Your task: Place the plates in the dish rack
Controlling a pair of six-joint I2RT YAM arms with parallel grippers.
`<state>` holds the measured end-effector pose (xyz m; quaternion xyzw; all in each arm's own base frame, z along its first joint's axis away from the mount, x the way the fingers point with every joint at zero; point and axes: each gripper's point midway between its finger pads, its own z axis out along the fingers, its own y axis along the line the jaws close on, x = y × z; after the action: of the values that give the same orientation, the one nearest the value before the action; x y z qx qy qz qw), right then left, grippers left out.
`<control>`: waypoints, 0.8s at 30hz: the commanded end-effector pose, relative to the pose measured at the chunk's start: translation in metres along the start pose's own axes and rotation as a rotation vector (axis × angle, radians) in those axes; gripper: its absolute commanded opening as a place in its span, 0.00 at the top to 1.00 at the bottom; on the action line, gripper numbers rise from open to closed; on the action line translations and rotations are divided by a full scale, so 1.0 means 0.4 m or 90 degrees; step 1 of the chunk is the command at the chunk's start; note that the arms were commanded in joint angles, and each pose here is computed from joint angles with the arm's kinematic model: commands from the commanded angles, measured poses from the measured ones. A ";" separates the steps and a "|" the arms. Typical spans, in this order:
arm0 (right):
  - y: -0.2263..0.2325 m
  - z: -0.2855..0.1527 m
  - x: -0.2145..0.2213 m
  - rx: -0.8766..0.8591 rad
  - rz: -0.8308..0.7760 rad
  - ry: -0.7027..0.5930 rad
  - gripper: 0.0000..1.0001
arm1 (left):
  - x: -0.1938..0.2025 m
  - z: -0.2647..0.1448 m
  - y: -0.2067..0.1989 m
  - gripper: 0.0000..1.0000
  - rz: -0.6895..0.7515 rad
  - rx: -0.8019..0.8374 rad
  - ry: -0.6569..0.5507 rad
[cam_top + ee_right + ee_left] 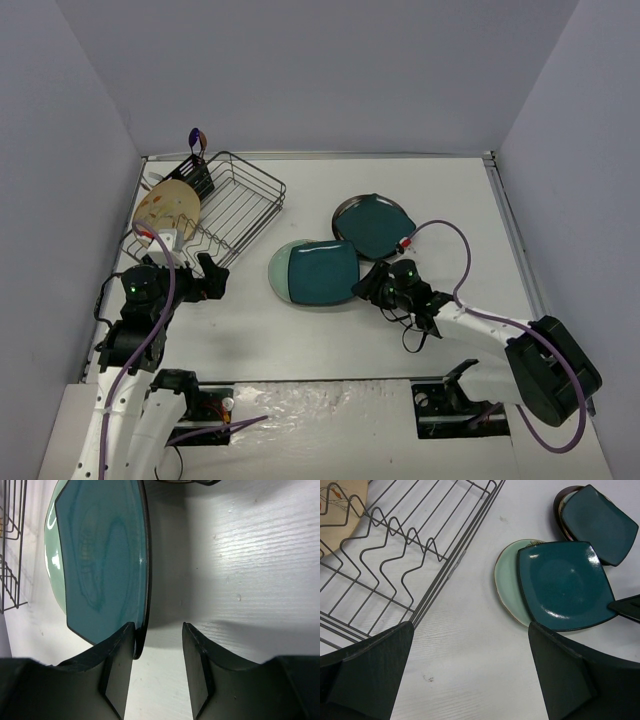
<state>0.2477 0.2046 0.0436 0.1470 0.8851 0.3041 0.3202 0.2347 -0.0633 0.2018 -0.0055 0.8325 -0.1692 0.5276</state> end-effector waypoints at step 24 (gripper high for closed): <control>0.125 0.095 -0.079 -0.112 -0.060 -0.006 0.62 | -0.049 0.003 -0.019 0.03 0.012 0.019 -0.027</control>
<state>0.2749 0.2308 0.0346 0.0965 0.8896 0.3252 0.3057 0.2355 -0.0633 0.1978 -0.0066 0.8374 -0.1685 0.5199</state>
